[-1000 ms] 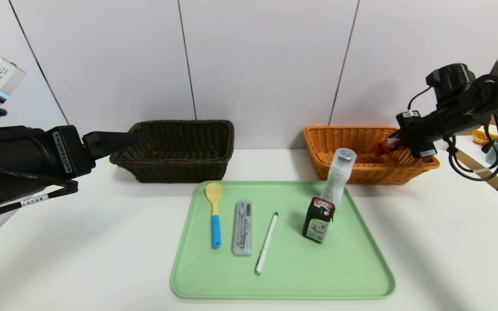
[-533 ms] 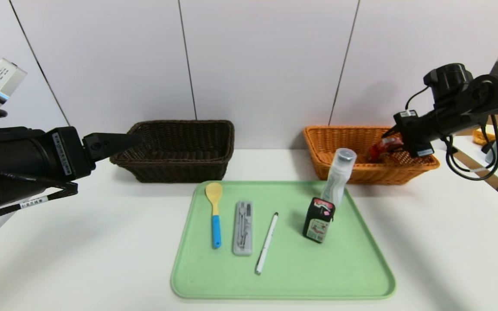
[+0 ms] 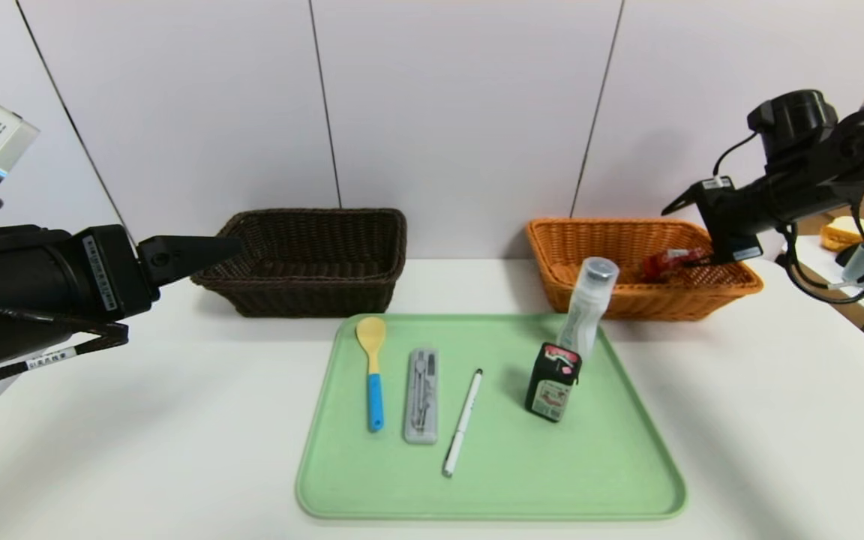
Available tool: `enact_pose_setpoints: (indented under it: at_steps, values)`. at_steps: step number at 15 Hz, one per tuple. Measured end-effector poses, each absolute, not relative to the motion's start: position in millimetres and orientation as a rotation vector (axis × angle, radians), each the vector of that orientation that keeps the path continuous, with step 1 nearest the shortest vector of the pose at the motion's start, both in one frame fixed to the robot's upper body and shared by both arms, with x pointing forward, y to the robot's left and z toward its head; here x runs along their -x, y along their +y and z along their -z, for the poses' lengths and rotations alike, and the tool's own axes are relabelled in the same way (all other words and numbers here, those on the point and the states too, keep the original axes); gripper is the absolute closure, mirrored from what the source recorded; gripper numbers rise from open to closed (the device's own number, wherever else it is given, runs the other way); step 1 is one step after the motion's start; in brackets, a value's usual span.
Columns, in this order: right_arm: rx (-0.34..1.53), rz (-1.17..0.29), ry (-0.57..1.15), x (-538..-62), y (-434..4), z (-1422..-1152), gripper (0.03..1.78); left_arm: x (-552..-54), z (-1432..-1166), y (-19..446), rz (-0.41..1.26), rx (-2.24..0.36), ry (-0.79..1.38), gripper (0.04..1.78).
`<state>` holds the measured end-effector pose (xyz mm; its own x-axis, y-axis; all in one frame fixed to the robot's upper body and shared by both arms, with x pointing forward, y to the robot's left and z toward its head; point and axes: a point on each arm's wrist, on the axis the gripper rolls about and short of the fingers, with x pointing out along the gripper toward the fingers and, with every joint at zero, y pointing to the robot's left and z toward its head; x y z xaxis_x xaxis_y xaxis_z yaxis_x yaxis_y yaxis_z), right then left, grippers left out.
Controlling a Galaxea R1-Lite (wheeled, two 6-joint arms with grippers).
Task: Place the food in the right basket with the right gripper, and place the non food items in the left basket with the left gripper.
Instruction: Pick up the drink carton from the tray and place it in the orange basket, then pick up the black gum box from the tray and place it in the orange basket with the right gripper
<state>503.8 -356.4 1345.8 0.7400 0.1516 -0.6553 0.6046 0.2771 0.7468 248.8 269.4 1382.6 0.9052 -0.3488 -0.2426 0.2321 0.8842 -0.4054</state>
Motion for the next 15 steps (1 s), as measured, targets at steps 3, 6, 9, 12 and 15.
enact_pose_setpoints:
  at_steps: [3, 6, 9, 12, 15]
  values:
    - [-1.164, 0.191, 0.691, -468, -323, -1393, 0.34, -247, -1381, 270, 0.307, 0.379, 0.319, 0.13]
    - [-0.987, 0.058, 0.713, -420, -291, -1430, 0.27, -245, -1378, 269, 0.315, 0.377, 0.327, 0.13]
    - [-0.896, -0.007, 0.814, -375, -268, -1445, 0.21, -242, -1377, 269, 0.32, 0.375, 0.331, 0.13]
    - [-0.813, -0.017, 0.975, -345, -251, -1442, 0.18, -240, -1377, 270, 0.322, 0.375, 0.328, 0.13]
    - [-0.75, 0.01, 1.165, -332, -238, -1427, 0.15, -238, -1375, 271, 0.321, 0.376, 0.331, 0.13]
